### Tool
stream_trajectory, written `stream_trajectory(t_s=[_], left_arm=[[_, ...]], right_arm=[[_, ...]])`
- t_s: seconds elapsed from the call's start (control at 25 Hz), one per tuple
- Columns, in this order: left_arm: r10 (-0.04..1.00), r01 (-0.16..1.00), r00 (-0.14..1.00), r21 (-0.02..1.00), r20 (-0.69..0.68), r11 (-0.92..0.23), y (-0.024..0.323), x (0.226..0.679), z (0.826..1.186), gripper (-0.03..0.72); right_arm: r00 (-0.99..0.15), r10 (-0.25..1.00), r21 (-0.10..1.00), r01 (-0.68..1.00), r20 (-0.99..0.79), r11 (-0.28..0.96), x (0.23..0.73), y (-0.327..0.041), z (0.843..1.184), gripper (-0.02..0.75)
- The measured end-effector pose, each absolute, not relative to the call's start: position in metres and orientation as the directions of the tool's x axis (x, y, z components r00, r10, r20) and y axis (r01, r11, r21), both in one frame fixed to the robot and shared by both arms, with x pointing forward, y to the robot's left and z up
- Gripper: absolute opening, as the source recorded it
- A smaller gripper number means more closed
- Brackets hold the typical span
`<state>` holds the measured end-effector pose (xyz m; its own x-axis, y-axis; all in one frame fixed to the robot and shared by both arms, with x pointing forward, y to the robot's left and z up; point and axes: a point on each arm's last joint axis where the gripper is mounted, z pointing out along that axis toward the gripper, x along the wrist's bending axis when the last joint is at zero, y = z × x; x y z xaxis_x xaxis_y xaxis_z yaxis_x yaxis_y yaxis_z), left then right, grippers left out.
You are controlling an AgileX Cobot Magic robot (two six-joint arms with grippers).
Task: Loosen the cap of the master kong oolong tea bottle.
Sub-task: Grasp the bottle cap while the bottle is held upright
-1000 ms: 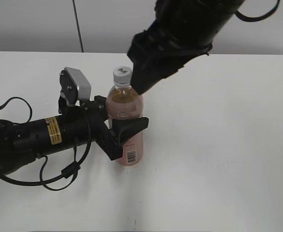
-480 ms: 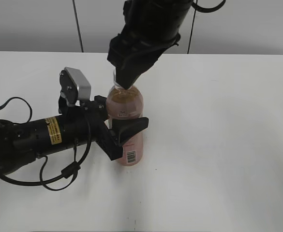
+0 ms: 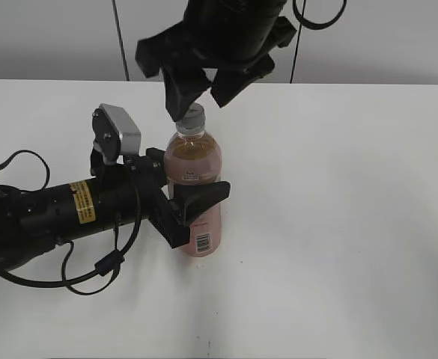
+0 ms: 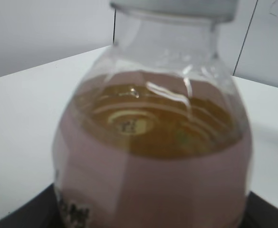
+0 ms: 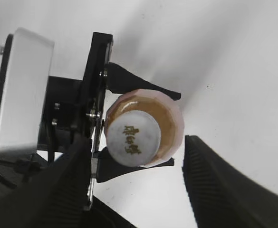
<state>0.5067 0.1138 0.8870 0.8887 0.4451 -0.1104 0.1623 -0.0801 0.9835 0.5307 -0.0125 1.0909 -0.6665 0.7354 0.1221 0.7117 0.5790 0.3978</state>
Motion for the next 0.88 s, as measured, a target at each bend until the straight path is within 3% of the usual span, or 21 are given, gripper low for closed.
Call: stream_trajectory(t_s=[0.36, 0.76, 0.88], left_arm=[[0.445, 0.162, 0.889, 0.983, -0.11, -0.08, 0.114, 0.507, 0.887, 0.414], [0.445, 0.162, 0.889, 0.983, -0.11, -0.08, 0.114, 0.507, 0.887, 0.414], [0.445, 0.162, 0.889, 0.983, -0.11, -0.08, 0.114, 0.507, 0.887, 0.414]], right_arm=[[-0.492, 0.847, 0.345, 0.845, 0.202, 0.408, 0.533, -0.01, 1.083, 0.461], [-0.458, 0.861, 0.337, 0.865, 0.223, 0.372, 0.537, -0.006, 1.076, 0.459], [-0.457, 0.86, 0.343, 0.864, 0.226, 0.369, 0.537, -0.005, 1.076, 0.405]])
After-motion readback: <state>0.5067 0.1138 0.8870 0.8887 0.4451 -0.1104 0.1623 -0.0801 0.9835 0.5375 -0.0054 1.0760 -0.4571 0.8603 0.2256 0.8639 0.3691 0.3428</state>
